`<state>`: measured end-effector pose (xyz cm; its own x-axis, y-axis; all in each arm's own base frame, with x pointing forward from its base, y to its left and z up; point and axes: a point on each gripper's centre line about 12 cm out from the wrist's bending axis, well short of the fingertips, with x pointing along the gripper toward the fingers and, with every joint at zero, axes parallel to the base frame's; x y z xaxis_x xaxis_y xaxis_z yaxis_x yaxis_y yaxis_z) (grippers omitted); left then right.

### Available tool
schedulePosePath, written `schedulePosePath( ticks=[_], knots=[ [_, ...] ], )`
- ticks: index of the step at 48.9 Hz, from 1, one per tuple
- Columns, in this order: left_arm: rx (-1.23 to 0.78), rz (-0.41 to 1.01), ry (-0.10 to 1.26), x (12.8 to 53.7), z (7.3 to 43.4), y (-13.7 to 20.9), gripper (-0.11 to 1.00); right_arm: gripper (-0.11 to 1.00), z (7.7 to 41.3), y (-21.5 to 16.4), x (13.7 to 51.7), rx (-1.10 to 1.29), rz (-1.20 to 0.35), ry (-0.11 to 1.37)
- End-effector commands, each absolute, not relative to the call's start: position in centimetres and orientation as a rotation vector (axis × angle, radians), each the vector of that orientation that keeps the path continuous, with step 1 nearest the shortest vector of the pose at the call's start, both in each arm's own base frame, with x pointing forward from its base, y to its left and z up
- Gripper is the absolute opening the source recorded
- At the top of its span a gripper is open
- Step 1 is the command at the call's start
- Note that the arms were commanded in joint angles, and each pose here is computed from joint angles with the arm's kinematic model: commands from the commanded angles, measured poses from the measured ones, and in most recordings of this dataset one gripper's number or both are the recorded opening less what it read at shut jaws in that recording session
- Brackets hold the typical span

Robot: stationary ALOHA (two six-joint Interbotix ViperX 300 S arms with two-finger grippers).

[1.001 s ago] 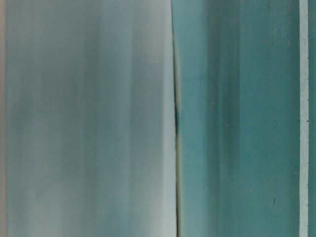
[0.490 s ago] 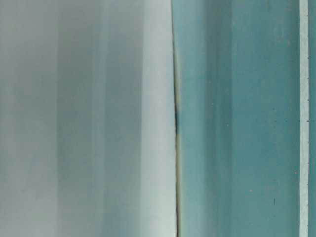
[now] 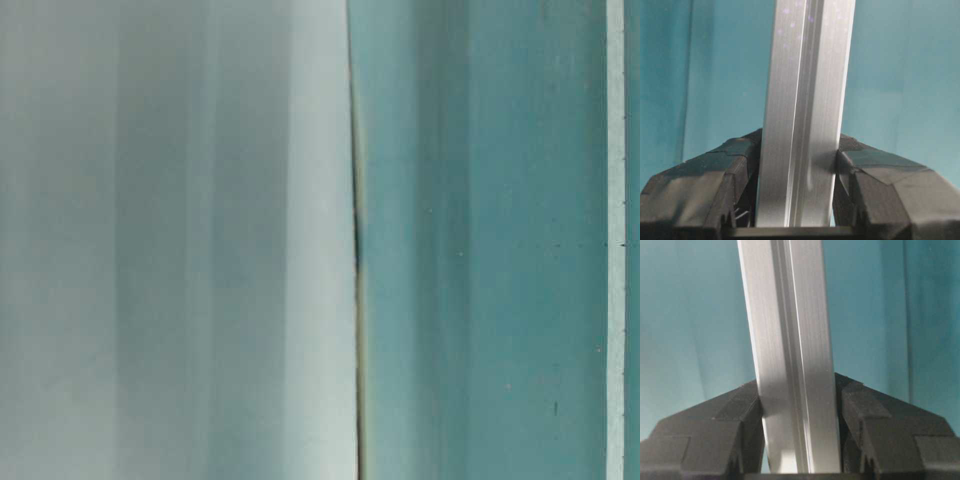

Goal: Lift the metal rail with both hands.
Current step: 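Lower the held rail back onto the table with both grippers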

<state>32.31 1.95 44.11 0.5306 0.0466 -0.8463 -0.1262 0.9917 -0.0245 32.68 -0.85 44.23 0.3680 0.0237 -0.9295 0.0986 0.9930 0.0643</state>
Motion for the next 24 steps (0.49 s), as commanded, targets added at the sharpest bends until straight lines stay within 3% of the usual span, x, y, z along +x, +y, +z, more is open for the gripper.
schedulePosePath(
  ticks=[1,14,24],
  knots=[
    [-0.095,0.130,0.952,32.0,45.6,2.7,0.36,0.39,45.1,-0.6,32.6,0.126,-0.045,1.156],
    [-0.105,0.132,0.974,32.2,44.7,2.7,0.36,0.39,43.5,-0.6,32.6,0.118,-0.039,1.197],
    [-0.113,0.140,1.048,32.4,40.9,2.9,0.36,0.39,39.2,-0.6,33.1,0.114,-0.038,1.249]
  ],
)
